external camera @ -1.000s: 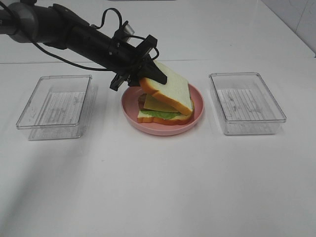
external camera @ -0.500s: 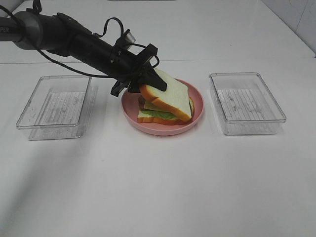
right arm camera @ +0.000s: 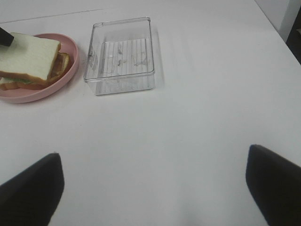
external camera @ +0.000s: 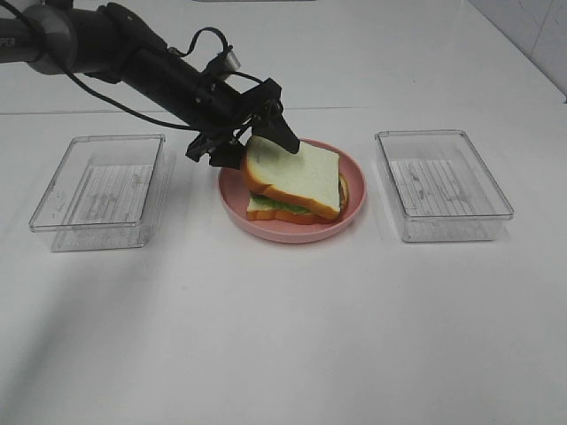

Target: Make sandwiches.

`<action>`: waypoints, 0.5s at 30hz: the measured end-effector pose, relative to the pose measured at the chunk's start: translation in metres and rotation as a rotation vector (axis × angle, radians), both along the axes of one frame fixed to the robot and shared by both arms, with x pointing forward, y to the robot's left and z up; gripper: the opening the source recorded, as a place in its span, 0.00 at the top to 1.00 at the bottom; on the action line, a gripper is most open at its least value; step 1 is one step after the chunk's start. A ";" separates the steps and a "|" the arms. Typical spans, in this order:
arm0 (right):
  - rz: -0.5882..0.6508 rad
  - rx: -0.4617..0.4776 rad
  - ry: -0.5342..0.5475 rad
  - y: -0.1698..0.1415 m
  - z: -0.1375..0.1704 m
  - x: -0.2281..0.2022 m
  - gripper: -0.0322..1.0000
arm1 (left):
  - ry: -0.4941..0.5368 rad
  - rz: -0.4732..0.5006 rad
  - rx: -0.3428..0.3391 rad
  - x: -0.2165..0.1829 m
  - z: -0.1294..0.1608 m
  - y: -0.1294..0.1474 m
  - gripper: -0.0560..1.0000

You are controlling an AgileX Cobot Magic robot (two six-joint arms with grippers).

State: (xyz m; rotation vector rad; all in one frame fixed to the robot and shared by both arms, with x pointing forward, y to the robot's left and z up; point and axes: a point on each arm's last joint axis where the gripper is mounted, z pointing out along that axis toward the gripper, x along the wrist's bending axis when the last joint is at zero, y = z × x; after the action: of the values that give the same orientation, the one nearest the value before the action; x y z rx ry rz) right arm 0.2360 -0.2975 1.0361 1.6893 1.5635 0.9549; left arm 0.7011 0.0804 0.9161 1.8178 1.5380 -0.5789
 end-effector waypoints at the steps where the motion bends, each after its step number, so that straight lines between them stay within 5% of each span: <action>1: 0.000 0.000 0.000 0.000 0.000 0.000 0.02 | -0.008 -0.001 0.009 0.002 0.006 0.000 0.31; 11: 0.000 0.000 0.000 0.000 0.000 0.000 0.02 | -0.116 0.015 0.230 0.019 0.044 0.012 0.28; 15: 0.000 0.000 0.000 0.000 0.000 0.000 0.02 | -0.165 0.032 0.330 0.023 0.070 0.020 0.14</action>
State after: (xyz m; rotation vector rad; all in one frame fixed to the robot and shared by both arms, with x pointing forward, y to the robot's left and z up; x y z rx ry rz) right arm 0.2360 -0.2975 1.0361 1.6893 1.5635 0.9549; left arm 0.7245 0.1005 0.9860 2.0220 1.6171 -0.1582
